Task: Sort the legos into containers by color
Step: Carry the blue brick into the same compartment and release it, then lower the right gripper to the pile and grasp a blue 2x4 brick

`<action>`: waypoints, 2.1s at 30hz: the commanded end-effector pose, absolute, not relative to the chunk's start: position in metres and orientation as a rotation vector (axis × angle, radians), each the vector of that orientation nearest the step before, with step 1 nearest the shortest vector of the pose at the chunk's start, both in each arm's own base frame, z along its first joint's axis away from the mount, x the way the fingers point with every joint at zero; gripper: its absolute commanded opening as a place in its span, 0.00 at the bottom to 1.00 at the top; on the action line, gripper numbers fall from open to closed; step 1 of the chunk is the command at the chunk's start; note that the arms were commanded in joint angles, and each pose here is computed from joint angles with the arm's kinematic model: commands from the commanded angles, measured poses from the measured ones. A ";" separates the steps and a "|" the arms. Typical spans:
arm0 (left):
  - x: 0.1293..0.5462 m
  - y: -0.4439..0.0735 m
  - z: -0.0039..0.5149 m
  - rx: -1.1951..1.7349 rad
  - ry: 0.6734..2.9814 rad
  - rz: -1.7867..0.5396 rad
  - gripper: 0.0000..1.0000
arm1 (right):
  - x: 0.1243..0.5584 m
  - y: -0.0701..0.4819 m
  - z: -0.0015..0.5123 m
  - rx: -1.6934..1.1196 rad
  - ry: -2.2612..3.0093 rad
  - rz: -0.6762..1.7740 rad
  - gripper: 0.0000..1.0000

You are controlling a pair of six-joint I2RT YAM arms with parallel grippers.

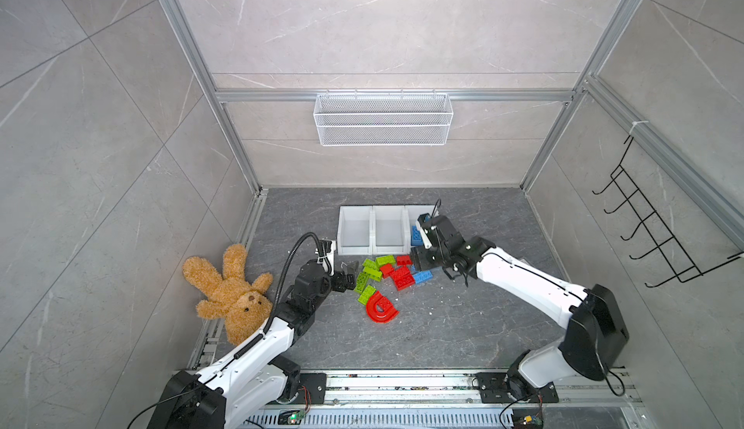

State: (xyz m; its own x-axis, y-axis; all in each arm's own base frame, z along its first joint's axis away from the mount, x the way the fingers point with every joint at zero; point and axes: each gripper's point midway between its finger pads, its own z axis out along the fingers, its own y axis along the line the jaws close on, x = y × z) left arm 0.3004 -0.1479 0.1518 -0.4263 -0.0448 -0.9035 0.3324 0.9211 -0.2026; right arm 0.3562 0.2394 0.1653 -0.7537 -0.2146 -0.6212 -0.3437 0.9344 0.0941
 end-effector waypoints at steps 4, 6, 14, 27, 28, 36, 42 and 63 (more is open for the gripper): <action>0.308 -0.147 0.148 0.212 1.968 -0.393 1.00 | 0.426 0.238 0.164 -0.355 2.461 0.237 0.63; 0.310 -0.153 0.147 0.245 1.994 -0.400 0.99 | 0.440 0.233 0.160 -0.315 2.450 0.227 0.63; 0.308 -0.149 0.146 0.231 1.981 -0.391 0.99 | 0.471 0.217 0.142 -0.239 2.460 0.208 0.65; 0.304 -0.147 0.154 0.225 1.955 -0.399 1.00 | 0.516 0.213 0.122 -0.241 2.476 0.149 0.70; 0.304 -0.147 0.154 0.227 1.956 -0.402 1.00 | 0.519 0.215 0.120 -0.240 2.476 0.155 0.70; 0.303 -0.145 0.154 0.219 1.949 -0.398 1.00 | 0.528 0.215 0.110 -0.239 2.499 0.141 0.73; 0.305 -0.145 0.151 0.216 1.959 -0.389 1.00 | 0.526 0.213 0.108 -0.243 2.490 0.143 0.72; 0.303 -0.146 0.153 0.216 1.949 -0.401 0.99 | 0.359 0.161 0.103 -0.157 2.585 0.183 0.68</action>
